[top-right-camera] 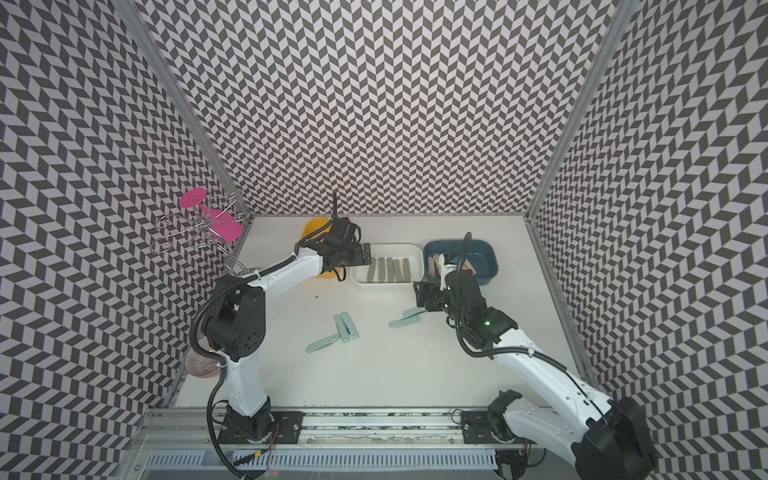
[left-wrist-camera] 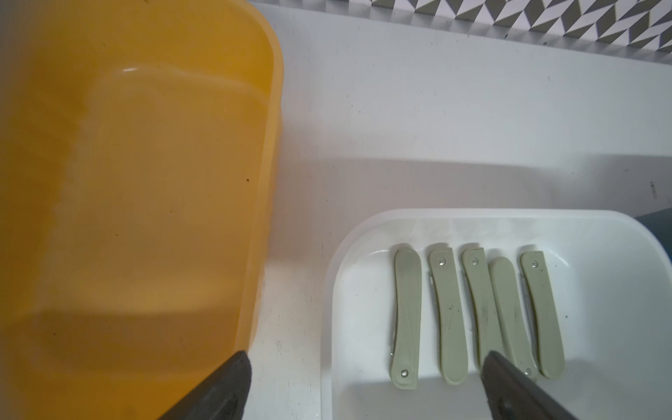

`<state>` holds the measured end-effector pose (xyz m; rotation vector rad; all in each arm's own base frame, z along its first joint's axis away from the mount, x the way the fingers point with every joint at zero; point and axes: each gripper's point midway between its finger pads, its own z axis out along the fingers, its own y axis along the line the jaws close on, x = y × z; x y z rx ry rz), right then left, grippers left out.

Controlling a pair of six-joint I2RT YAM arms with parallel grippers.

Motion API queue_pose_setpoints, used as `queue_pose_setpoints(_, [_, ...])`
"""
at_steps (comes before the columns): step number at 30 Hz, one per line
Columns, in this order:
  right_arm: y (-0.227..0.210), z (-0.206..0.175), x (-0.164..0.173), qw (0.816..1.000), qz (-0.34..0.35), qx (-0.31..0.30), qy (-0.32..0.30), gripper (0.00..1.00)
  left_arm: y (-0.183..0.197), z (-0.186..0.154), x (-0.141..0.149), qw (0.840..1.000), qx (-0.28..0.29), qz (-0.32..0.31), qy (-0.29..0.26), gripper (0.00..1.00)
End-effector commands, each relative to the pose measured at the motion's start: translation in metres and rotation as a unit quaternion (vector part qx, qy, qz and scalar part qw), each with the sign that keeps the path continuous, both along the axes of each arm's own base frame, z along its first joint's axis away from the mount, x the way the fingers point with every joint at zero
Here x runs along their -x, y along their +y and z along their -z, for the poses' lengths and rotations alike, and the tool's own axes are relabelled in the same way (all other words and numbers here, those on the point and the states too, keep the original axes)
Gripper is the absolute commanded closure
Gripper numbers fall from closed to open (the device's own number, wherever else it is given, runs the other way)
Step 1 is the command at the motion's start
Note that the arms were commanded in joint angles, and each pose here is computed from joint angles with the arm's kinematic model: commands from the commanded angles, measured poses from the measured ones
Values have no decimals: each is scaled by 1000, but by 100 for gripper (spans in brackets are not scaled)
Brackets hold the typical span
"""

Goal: Place the fruit knives into the storage box by color
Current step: Place the fruit knife in the storage box, then move the storage box to the center of the board.

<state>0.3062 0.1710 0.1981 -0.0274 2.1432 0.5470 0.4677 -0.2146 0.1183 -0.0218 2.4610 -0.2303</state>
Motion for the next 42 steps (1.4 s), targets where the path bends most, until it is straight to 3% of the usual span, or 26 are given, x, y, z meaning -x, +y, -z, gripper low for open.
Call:
queue_pose_setpoints(1, [-7, -33, -7, 999, 12, -15, -40, 13, -7, 8, -1, 1000, 13, 3, 2, 0])
queue_pose_setpoints(10, [-19, -41, -9, 998, 22, -23, -45, 11, -29, 26, 3, 999, 37, 24, 20, 0])
queue_pose_setpoints(42, [-32, -35, -4, 999, 32, -18, -39, 11, -161, 29, 7, 986, 129, 103, 23, 0])
